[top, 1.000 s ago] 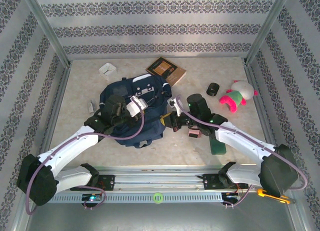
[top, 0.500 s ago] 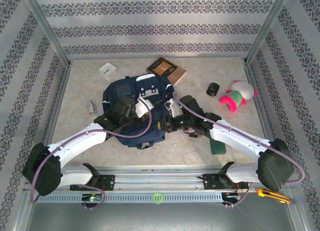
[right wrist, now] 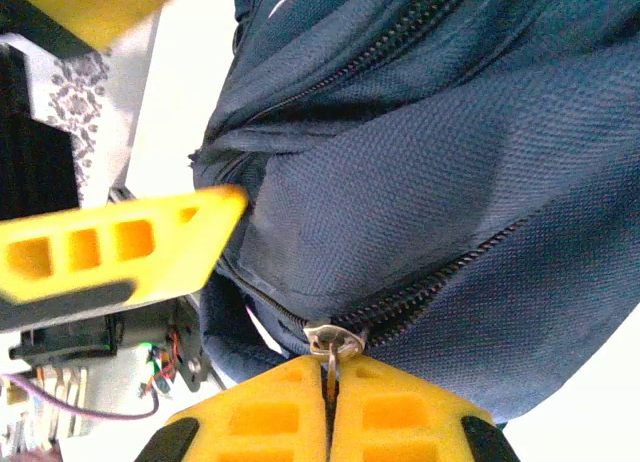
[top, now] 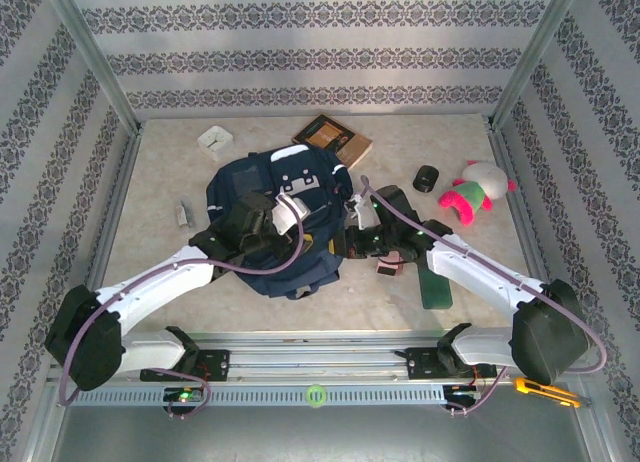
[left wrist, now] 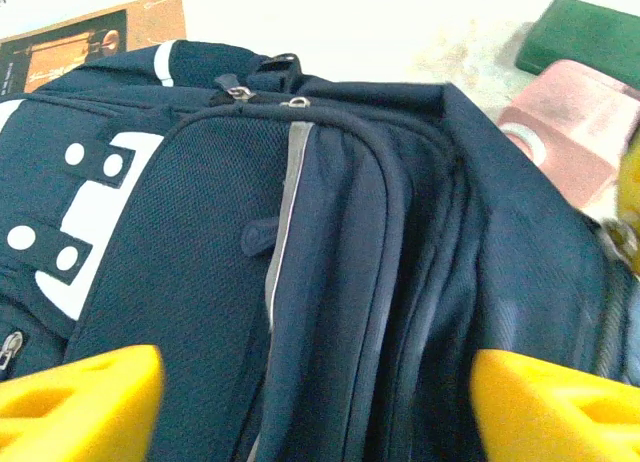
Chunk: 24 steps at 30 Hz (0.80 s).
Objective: Pack the student bag
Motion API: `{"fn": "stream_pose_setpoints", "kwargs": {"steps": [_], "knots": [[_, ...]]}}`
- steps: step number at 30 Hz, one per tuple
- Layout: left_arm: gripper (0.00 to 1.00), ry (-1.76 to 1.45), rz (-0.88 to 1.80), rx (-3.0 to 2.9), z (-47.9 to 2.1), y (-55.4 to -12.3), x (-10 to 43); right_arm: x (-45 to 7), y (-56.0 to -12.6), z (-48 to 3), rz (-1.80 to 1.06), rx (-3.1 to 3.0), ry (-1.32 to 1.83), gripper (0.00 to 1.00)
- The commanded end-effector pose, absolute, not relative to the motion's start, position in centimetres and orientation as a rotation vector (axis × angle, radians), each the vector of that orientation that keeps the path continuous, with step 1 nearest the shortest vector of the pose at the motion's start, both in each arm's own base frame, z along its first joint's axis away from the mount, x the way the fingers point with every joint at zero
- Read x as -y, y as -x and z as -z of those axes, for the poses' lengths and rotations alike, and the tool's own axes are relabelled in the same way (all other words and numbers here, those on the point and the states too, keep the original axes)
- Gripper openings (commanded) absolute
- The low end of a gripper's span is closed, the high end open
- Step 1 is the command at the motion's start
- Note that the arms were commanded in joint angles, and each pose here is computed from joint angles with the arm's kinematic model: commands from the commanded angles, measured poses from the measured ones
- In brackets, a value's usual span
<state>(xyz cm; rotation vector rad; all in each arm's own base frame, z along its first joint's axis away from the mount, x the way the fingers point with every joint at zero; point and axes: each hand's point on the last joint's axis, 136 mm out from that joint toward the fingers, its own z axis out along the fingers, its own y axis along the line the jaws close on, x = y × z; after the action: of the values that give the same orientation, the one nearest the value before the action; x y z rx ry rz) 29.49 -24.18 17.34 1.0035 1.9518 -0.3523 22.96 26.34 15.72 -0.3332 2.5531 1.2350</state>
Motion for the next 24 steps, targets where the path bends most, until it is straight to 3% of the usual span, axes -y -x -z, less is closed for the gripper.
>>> {"fn": "stream_pose_setpoints", "kwargs": {"steps": [1, 11, 20, 21, 22, 24], "knots": [[0.87, -1.225, 0.295, -1.905, -17.7, -27.1, 23.0, -25.2, -22.0, -16.1, -1.287, -2.523, 0.476, 0.0], [0.99, -1.599, 0.084, -1.89, -13.2, -27.0, 18.3, -23.9, -22.8, -16.0, -1.255, -2.512, 0.522, 0.0], [0.98, -1.608, -0.017, -1.929, -9.5, -30.0, 18.5, -23.9, -23.2, -16.4, -1.257, -2.502, 0.526, 0.0], [0.83, -1.59, -0.049, -1.939, -9.3, -30.6, 18.3, -23.8, -23.3, -16.4, -1.255, -2.5, 0.524, 0.0], [0.61, -1.56, -0.059, -1.949, -9.5, -31.1, 18.3, -23.6, -23.4, -16.4, -1.246, -2.501, 0.519, 0.0], [0.44, -1.491, -0.017, -1.954, -10.9, -31.1, 18.7, -22.8, -24.0, -16.3, -1.214, -2.504, 0.492, 0.0]]}}
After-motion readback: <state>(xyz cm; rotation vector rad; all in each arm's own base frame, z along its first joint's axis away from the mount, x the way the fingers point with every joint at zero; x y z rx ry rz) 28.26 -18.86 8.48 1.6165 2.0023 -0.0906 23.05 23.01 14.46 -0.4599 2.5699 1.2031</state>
